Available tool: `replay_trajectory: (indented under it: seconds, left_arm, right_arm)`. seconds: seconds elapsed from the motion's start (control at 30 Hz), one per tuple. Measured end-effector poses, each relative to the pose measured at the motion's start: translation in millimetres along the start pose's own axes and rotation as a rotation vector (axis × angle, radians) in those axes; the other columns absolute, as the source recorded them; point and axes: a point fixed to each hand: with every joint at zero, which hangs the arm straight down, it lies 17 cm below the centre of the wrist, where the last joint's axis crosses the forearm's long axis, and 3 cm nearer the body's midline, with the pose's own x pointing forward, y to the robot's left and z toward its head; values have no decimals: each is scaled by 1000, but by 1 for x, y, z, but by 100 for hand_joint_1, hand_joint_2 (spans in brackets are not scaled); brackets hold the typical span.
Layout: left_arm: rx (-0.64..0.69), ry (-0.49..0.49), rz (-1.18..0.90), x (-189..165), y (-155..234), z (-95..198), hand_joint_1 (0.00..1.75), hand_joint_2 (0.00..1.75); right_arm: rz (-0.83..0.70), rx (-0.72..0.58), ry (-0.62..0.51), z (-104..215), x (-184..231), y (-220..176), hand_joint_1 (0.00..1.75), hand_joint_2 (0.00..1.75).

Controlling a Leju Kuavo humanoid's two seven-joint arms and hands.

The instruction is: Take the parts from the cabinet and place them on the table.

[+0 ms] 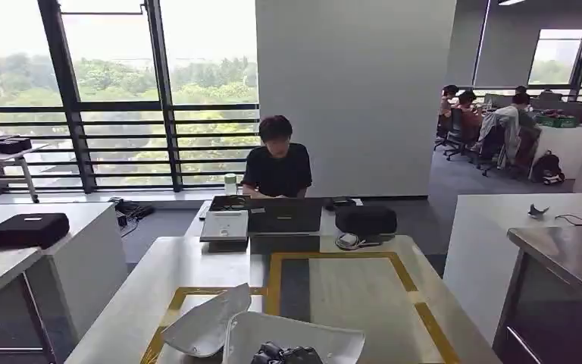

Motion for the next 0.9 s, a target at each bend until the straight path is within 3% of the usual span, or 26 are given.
replay_trajectory:
  seconds: [0.7,0.9]
  left_arm:
    - [-3,0,-12,-2,0,0,0,175]
    - [-9,-28,-42,15,-2,1,0,175]
  right_arm:
    - [-34,35,8,1,-4,9,175,175]
    - [-64,120,123,-11,-63,29,175,175]
